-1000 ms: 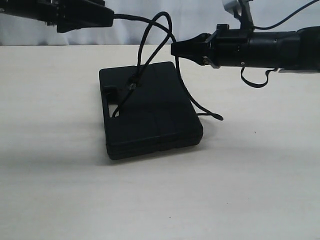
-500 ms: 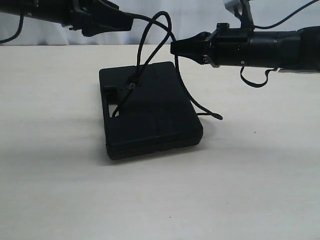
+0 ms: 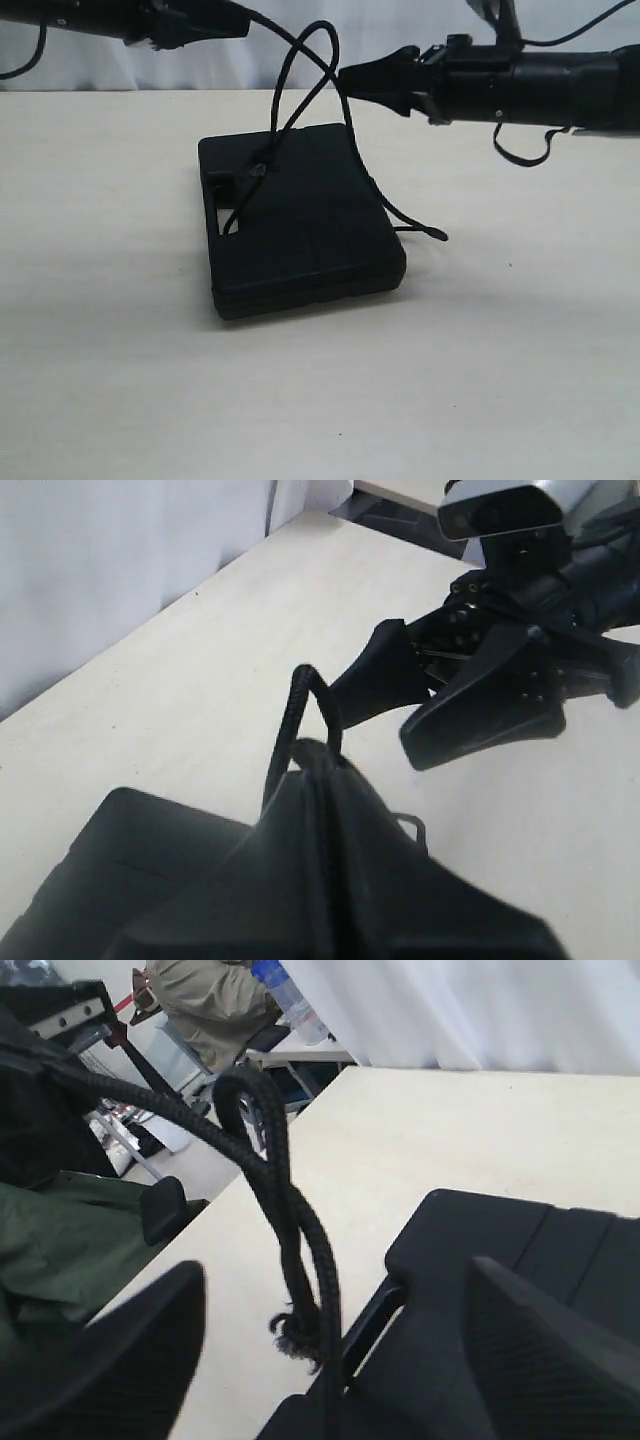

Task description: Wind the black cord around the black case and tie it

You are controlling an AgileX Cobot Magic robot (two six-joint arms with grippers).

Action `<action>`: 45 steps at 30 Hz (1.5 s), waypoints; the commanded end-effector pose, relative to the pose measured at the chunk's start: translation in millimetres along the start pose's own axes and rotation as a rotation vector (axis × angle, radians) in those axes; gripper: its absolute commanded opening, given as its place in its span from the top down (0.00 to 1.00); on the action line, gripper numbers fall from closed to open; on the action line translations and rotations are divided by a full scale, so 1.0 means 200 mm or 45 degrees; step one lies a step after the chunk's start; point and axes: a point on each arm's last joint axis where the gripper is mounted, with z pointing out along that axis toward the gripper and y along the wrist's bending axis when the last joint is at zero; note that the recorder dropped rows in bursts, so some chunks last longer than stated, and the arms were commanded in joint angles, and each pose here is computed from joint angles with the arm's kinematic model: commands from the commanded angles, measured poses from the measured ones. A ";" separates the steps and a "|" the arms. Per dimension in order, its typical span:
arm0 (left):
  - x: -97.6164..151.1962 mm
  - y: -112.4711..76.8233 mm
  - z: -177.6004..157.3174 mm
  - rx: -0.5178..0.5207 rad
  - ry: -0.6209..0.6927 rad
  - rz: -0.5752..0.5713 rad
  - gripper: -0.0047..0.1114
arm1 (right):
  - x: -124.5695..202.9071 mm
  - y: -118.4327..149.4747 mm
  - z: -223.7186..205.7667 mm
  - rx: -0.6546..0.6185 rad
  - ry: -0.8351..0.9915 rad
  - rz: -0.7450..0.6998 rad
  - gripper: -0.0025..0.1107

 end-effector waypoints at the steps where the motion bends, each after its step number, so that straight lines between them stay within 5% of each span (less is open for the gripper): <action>1: -0.15 -0.02 -0.03 -0.045 -0.214 -0.066 0.96 | -0.17 0.03 -0.27 0.184 -0.022 -0.239 0.28; 5: -0.30 -0.08 0.07 0.046 -0.235 -0.080 0.96 | -0.27 0.17 -0.37 0.208 -0.093 -0.532 0.37; 15: -0.32 -0.24 0.48 0.300 -0.118 -0.167 0.96 | -0.20 0.17 -0.19 0.282 0.011 -0.534 0.43; 22: -0.27 -0.18 0.54 0.259 -0.108 -0.234 0.96 | -0.18 0.20 -0.12 0.296 0.005 -0.539 0.44; 25: -0.27 -0.18 0.54 0.261 -0.107 -0.233 0.96 | -0.20 0.16 -0.09 0.376 -0.053 -0.476 0.63; 28: -0.27 -0.19 0.54 0.263 -0.107 -0.233 0.96 | -0.16 0.11 -0.04 0.319 -0.013 -0.466 0.67; 31: -0.27 -0.18 0.54 0.256 -0.107 -0.233 0.96 | -0.16 0.12 -0.03 0.268 -0.015 -0.468 0.92; 40: -0.27 -0.17 0.53 0.217 -0.104 -0.223 0.95 | -0.22 0.19 -0.08 0.280 -0.066 -0.509 0.94; 45: -0.26 -0.17 0.49 0.127 0.016 -0.045 0.77 | -0.28 0.18 -0.17 0.429 -0.136 -0.428 0.94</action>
